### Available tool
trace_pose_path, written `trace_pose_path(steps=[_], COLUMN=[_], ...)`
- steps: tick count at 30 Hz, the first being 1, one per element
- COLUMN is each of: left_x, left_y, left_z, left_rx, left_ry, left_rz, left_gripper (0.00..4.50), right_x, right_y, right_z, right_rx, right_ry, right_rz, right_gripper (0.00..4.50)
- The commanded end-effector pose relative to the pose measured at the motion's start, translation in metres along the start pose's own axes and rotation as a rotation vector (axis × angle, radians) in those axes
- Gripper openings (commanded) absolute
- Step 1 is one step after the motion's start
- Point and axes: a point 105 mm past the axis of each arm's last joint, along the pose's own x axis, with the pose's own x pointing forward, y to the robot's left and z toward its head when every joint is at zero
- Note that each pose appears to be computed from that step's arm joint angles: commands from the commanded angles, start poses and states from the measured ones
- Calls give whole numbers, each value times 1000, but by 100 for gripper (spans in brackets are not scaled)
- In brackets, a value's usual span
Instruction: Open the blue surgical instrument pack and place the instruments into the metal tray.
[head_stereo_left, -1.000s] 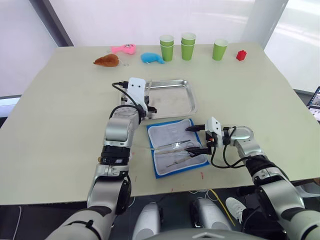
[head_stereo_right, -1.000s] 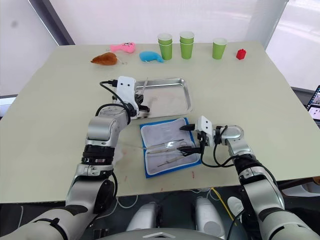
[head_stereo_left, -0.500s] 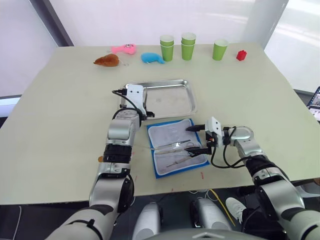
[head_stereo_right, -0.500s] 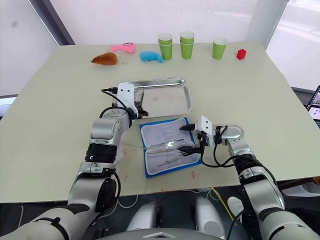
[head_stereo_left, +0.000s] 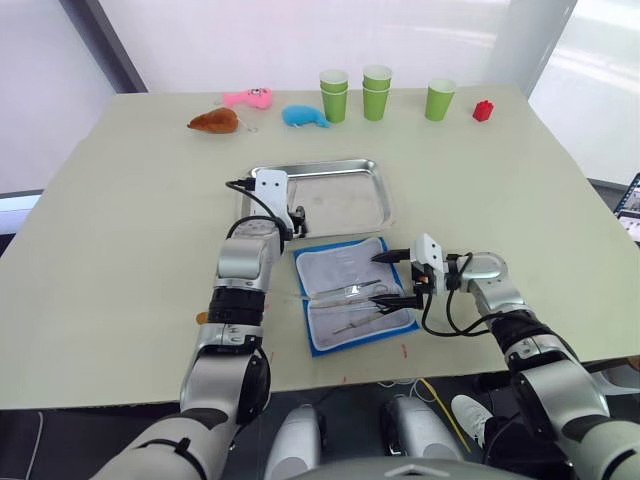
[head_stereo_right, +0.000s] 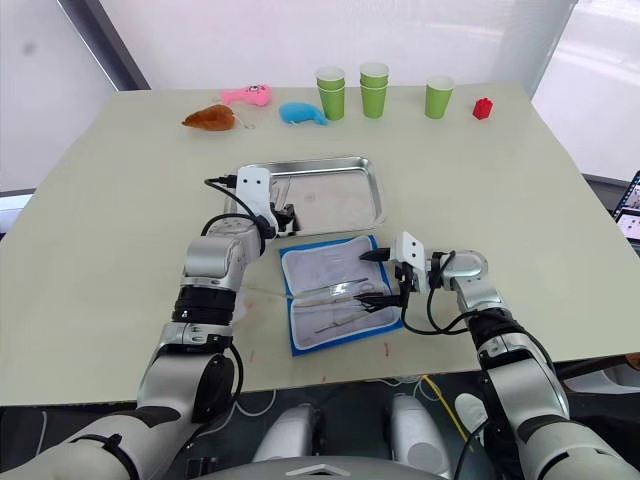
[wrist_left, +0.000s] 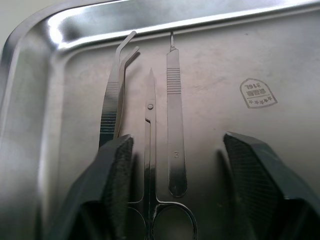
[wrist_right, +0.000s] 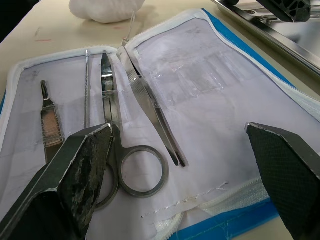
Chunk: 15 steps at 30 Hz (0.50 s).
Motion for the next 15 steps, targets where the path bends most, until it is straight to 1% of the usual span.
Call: trace_pose_path(steps=[1,3,5,7,12,13,15], left_x=[-5,-8,-11,-14,-21,-27,-38], left_y=[0,-3,-8,-10,-13,-19,-32], left_z=[30,37,51,57,63,68,70], left_rx=[19,32,75,122,165,170,179], left_ry=[-119,-160,-261,-325,-413,-462,-503], left_rz=[-9,-31,-76,-103,-175,-229,-342], left_gripper=[436,436,436,436,436,436,436], right_x=[1,1,1,2,3,3,3], right_y=[27,27,27,27,28,28,29], right_z=[-51,-51,-51,-51,-52,-52,-53], right_rx=[160,160,161,162,166,166,168], right_ry=[147,147,146,145,143,143,144], right_rz=[43,43,43,43,44,44,44], right_gripper=[450,450,450,450,450,450,450])
